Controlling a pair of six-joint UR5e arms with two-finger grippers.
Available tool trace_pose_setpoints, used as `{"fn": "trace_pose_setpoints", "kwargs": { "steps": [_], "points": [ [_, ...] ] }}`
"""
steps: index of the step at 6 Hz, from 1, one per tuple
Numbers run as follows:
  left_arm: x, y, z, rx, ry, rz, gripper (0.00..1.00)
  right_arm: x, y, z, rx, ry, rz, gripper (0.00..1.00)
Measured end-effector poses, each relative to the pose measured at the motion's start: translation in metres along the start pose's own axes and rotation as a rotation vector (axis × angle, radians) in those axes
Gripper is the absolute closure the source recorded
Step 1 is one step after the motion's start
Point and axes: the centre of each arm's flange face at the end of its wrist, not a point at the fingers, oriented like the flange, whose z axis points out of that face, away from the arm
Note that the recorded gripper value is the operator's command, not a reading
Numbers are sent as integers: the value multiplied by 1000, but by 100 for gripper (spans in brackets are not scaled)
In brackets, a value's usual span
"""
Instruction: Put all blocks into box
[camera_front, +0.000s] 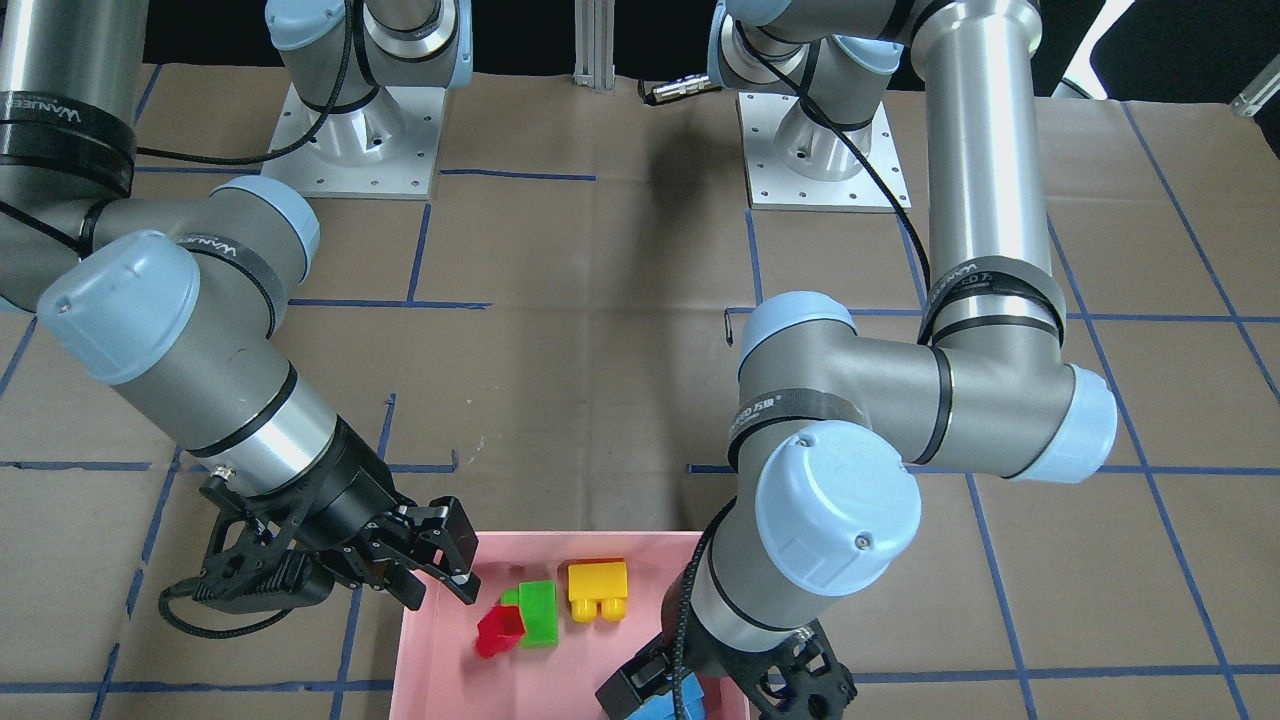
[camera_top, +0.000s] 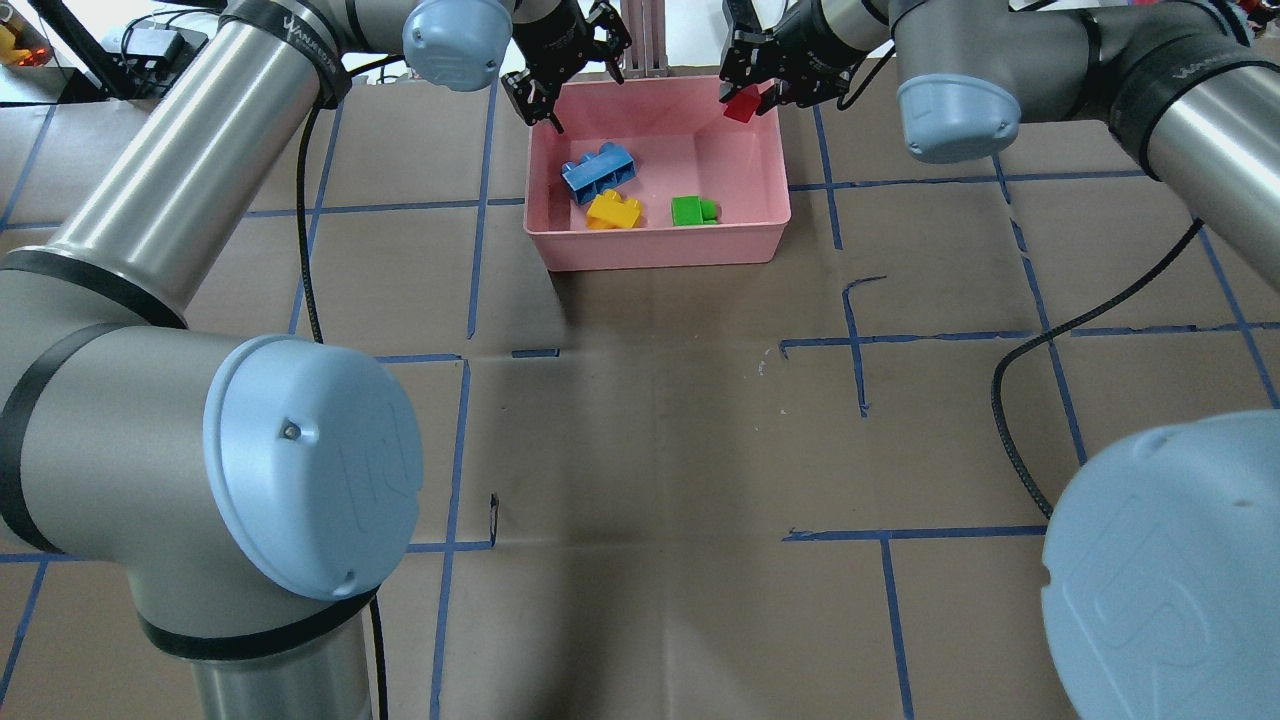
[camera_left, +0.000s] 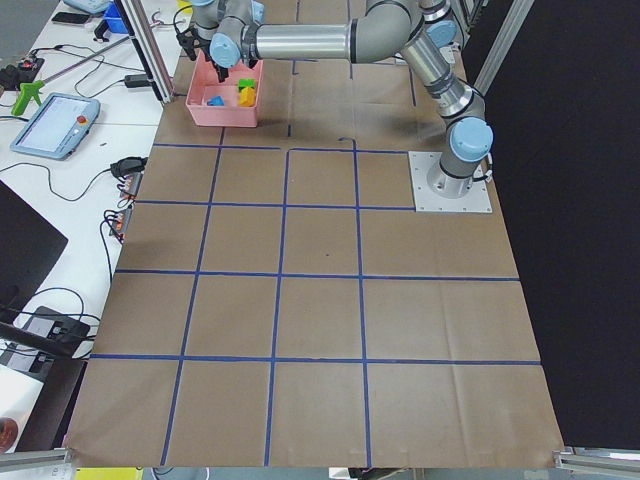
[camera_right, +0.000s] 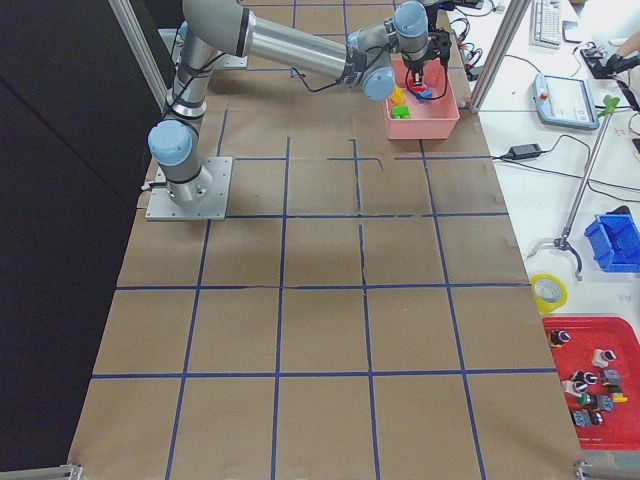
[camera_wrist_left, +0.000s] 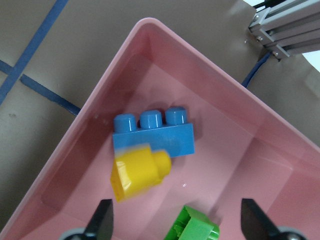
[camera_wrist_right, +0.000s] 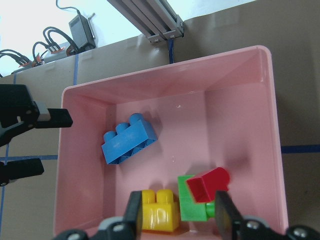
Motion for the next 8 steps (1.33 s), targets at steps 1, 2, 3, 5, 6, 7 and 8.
{"fn": "trace_pose_setpoints", "kwargs": {
  "steps": [1, 2, 3, 5, 6, 7, 8],
  "points": [
    [-17, -19, -15, 6, 4, 29, 1, 1, 1, 1, -3, 5, -2, 1],
    [-43, -44, -34, 8, -9, 84, 1, 3, 3, -4, -3, 18, -17, 1],
    [-76, -70, -55, 4, -28, 148, 1, 7, 2, -17, 10, 54, -47, 1],
    [-148, -109, -101, -3, -102, 322, 1, 28, 14, -60, -62, 171, -89, 1],
    [-166, -101, -126, -6, -147, 394, 0, 42, 32, -85, -134, 235, -103, 1],
    [-166, -71, -154, -10, -169, 445, 0, 51, 56, -114, -198, 313, -106, 1],
    [-145, -21, -178, -20, -181, 509, 0, 51, 81, -149, -245, 393, -103, 1]
  ]
}}
